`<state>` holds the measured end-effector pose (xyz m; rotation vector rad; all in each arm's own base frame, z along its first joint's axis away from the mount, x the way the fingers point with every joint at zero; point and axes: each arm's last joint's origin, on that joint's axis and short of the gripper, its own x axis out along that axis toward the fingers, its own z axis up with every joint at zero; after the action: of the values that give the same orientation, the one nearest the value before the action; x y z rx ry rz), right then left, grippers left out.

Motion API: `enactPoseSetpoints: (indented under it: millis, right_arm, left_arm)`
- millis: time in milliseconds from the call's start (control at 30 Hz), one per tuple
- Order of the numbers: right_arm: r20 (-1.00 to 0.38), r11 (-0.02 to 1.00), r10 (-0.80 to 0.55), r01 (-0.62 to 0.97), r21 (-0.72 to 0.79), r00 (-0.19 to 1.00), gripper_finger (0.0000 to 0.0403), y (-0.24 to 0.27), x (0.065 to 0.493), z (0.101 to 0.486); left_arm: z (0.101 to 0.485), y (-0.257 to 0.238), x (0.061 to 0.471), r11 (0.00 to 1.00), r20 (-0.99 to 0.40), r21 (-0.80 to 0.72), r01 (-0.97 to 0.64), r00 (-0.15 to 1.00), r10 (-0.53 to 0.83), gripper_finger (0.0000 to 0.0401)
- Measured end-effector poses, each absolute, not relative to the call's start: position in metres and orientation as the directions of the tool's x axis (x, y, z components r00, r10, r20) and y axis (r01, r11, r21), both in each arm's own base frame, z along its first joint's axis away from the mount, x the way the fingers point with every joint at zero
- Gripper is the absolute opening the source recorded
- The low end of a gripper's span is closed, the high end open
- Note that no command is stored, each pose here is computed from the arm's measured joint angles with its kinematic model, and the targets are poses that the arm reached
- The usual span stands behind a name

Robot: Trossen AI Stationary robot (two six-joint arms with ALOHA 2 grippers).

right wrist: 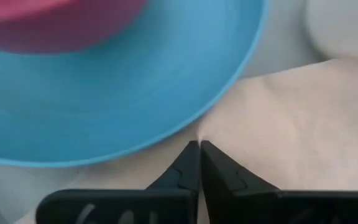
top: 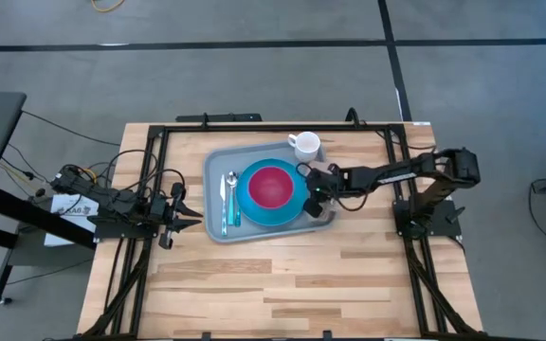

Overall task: Set up tray
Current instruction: Put the napkin on the right side of the plate on the tray, then return to Home Position

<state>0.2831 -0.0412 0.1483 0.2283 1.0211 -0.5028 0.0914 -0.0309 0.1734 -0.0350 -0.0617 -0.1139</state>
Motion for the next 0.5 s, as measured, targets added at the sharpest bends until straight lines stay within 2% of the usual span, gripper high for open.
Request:
enactPoseSetpoints:
  millis: [300, 500]
  right_arm:
    - [-0.828, 0.884, -0.287, 0.466, -0.035, 0.482, 0.002, -0.027, 0.27, 0.203]
    - [-0.772, 0.892, -0.275, 0.452, 0.017, 0.573, 0.0021, -0.014, 0.261, 0.226]
  left_arm:
    - [0.173, -0.031, 0.091, 0.993, 0.062, -0.031, 0.114, 0.992, -0.112, 0.0059]
    - [0.173, -0.031, 0.091, 0.993, 0.061, -0.019, 0.114, 0.992, -0.113, 0.0059]
